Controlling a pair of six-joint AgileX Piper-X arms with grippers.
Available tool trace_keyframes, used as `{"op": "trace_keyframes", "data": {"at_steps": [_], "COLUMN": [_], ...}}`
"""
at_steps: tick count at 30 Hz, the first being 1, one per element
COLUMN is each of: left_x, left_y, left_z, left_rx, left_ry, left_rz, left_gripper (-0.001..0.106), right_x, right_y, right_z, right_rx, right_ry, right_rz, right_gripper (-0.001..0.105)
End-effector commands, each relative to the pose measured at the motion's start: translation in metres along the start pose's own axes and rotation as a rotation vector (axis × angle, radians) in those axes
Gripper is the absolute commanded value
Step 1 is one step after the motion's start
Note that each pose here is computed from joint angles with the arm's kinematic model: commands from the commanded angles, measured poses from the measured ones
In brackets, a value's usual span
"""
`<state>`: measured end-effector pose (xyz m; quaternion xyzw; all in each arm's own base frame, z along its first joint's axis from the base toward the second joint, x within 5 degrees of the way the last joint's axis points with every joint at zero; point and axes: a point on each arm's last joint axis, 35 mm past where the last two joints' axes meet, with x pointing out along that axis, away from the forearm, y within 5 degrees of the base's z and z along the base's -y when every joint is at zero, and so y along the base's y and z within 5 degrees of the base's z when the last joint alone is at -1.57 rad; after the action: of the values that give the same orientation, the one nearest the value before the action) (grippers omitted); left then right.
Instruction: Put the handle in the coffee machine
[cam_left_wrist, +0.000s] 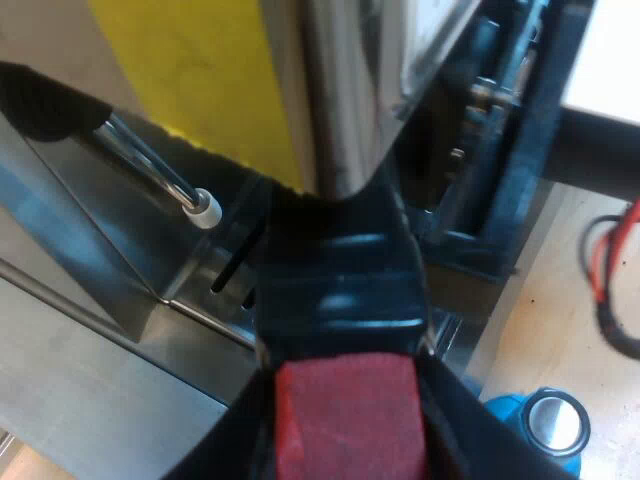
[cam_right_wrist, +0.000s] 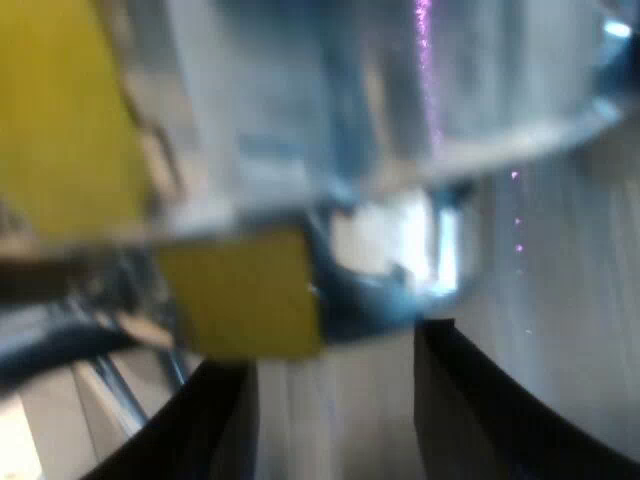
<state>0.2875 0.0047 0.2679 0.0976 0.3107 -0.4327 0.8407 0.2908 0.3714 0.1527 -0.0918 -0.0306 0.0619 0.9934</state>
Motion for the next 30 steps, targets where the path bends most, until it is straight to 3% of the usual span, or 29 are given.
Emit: {"op": "trace_keyframes", "data": {"at_steps": [1, 11, 16, 21, 23, 27, 30], "left_x": [-0.016, -0.016, -0.016, -0.016, -0.016, -0.016, -0.016], "left_y": [-0.008, -0.008, -0.007, -0.007, -0.007, -0.008, -0.008], "left_z": [0.011, 0.011, 0.011, 0.011, 0.011, 0.010, 0.009], "left_rx": [0.065, 0.065, 0.065, 0.065, 0.069, 0.066, 0.059], "left_ry": [-0.100, -0.096, -0.087, -0.087, -0.085, -0.082, -0.071], "left_rz": [-0.064, -0.060, -0.051, -0.051, -0.049, -0.049, -0.047], "left_gripper": [0.000, 0.000, 0.000, 0.002, 0.010, 0.046, 0.057], "right_x": [0.009, 0.015, 0.014, 0.014, 0.014, 0.013, 0.013], "right_y": [0.001, -0.001, -0.004, -0.005, -0.005, -0.006, -0.006], "right_z": [0.009, 0.028, 0.035, 0.035, 0.036, 0.037, 0.037], "right_rx": [0.008, 0.029, 0.086, 0.073, 0.076, 0.084, 0.084], "right_ry": [-0.034, -0.103, -0.153, -0.152, -0.154, -0.161, -0.161], "right_rz": [0.002, -0.072, -0.093, -0.112, -0.112, -0.115, -0.115], "right_gripper": [0.040, 0.040, 0.040, 0.040, 0.040, 0.040, 0.040]}}
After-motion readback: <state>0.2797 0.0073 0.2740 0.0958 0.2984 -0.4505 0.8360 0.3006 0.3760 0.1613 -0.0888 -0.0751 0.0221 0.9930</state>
